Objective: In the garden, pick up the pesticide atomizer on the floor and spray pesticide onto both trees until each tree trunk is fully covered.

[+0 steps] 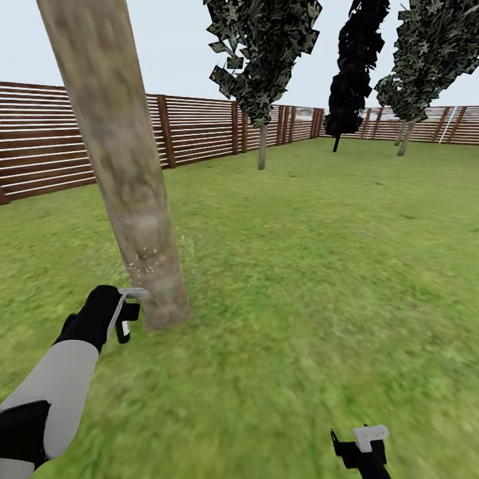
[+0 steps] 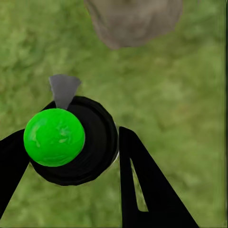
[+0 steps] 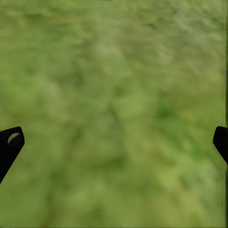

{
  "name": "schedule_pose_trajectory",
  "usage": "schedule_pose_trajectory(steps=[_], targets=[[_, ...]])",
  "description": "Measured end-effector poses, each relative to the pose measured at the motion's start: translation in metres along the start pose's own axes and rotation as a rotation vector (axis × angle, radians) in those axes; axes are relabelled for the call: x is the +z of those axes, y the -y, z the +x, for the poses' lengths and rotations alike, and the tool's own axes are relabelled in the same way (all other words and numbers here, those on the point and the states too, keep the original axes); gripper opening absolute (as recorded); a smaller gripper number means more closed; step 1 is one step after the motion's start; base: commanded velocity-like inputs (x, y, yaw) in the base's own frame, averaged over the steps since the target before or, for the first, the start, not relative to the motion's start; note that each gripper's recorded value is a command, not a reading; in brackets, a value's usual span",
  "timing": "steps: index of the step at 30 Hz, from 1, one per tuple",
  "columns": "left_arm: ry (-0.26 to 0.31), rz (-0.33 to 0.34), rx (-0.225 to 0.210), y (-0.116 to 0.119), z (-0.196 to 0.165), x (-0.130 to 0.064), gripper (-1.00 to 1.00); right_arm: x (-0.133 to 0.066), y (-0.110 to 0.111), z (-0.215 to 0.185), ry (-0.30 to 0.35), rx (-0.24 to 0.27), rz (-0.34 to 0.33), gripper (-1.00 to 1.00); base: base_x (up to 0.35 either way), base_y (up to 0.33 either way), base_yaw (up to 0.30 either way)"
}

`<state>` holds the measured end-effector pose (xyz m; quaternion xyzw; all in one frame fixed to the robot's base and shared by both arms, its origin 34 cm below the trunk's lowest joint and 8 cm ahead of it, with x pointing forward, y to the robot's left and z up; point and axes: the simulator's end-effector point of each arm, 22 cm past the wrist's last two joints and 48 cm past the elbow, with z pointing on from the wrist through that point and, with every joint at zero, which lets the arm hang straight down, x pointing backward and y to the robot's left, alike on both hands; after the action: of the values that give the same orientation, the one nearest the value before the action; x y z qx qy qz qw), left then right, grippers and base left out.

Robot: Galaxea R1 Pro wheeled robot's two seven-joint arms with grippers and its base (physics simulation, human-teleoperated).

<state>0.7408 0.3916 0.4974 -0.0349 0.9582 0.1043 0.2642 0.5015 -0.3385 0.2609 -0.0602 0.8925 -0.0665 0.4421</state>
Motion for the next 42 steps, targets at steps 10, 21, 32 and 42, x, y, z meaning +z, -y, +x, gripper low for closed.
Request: schedule_pose_trajectory(steps=[10,21,32,42], targets=[[-0.006,-0.027,0.005,-0.023,0.038,0.022,-1.0,0.0,-0.001,0.0,-0.001,0.001,-0.001,1.0,0.195,-0.055,0.059],[-0.003,-0.026,0.025,0.005,0.038,0.022,-1.0,0.0,-0.001,0.0,0.0,0.0,-0.001,1.0,0.001,-0.095,0.164],[-0.005,-0.022,0.019,0.006,0.039,0.022,-1.0,0.0,-0.001,0.0,0.0,0.0,-0.001,1.0,0.113,-0.25,0.0],[-0.013,-0.028,0.019,0.003,0.042,0.024,-1.0,0.0,-0.002,0.0,0.0,0.001,-0.002,1.0,0.035,-0.264,0.064]])
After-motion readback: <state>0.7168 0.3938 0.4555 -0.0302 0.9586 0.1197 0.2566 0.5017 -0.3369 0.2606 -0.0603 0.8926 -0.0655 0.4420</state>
